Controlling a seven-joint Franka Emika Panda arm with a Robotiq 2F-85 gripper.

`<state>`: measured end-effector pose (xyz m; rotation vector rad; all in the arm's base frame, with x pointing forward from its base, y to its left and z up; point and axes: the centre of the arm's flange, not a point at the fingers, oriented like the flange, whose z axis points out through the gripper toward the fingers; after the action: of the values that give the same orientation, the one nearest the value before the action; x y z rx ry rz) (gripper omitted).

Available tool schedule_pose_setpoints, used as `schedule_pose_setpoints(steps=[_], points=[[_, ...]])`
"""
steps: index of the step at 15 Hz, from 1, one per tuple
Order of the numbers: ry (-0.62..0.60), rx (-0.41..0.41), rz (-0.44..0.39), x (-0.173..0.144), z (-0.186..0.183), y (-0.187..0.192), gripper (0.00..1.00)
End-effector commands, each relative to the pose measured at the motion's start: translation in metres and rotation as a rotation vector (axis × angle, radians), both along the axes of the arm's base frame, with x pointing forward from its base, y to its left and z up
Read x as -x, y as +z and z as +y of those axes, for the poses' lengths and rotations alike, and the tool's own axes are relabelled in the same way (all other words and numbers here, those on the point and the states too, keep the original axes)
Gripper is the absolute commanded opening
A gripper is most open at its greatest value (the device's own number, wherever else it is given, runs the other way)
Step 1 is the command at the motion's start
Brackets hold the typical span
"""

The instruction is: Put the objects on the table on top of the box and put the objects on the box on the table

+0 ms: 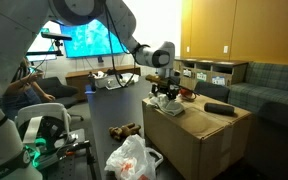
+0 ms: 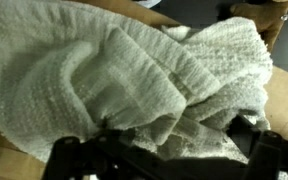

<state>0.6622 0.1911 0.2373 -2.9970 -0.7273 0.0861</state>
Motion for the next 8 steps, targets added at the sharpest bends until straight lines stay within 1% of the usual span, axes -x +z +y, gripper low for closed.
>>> schedule_pose_setpoints(steps=[1,2,3,8], points=[[-0.010,0.043,0.034,-0.018,0.009,-0.005,0.70],[-0.010,0.043,0.042,-0.017,0.010,-0.004,0.64],[0.001,0.039,0.049,-0.016,0.010,-0.001,0.55],[0.008,0.051,0.056,-0.007,0.016,0.012,0.16]])
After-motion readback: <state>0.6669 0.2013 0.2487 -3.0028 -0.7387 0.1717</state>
